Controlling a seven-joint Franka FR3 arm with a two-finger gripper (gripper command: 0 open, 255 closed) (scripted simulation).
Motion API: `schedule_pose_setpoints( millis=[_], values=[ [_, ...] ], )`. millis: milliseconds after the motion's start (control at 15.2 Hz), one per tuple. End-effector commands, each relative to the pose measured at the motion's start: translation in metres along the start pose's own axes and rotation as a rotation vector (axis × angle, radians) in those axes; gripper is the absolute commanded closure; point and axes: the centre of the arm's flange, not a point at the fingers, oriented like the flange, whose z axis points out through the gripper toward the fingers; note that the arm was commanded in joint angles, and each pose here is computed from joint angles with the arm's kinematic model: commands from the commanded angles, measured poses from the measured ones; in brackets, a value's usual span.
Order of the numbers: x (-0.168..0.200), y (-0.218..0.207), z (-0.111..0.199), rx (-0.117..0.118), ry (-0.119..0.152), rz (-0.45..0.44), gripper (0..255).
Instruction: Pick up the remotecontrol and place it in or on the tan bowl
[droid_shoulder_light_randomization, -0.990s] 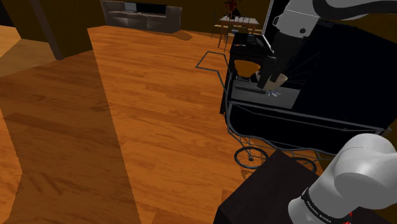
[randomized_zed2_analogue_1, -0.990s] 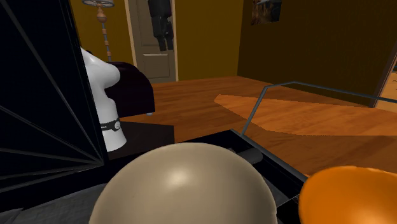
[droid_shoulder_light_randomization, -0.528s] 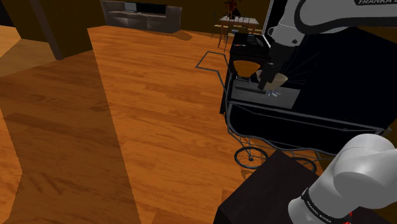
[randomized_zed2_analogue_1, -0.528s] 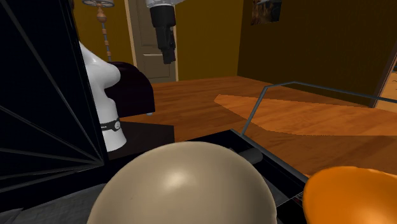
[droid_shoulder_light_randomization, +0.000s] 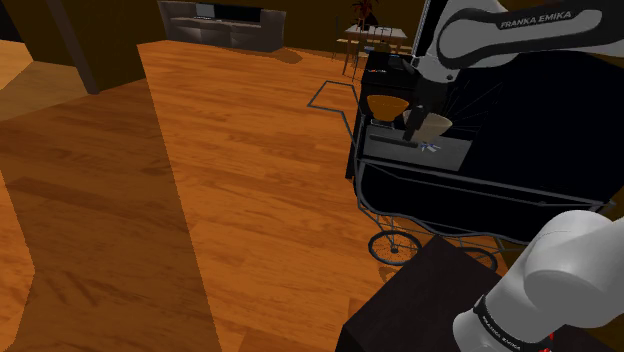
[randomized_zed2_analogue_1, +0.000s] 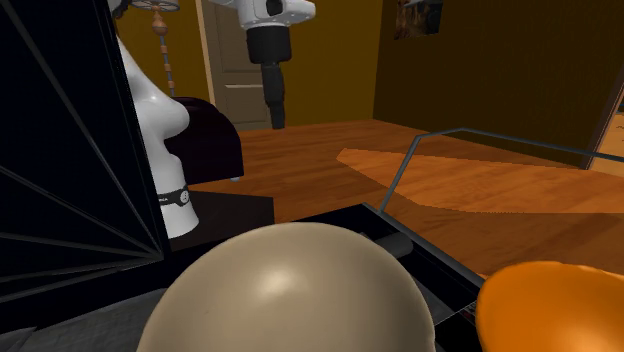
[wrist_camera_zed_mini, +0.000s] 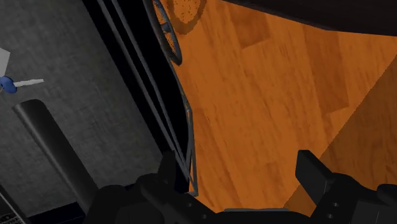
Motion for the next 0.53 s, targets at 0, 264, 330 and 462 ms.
schedule_pose_setpoints(
  millis=[0,264,330,462],
  values=[
    [0.009,0.023,0.011,-0.005,-0.003,-0.032,0],
    [0.027,0.067,0.033,-0.013,-0.010,-0.090,0],
    [0.031,0.077,0.039,-0.014,-0.011,-0.105,0],
    [0.042,0.098,0.050,-0.018,-0.015,-0.134,0]
  ],
)
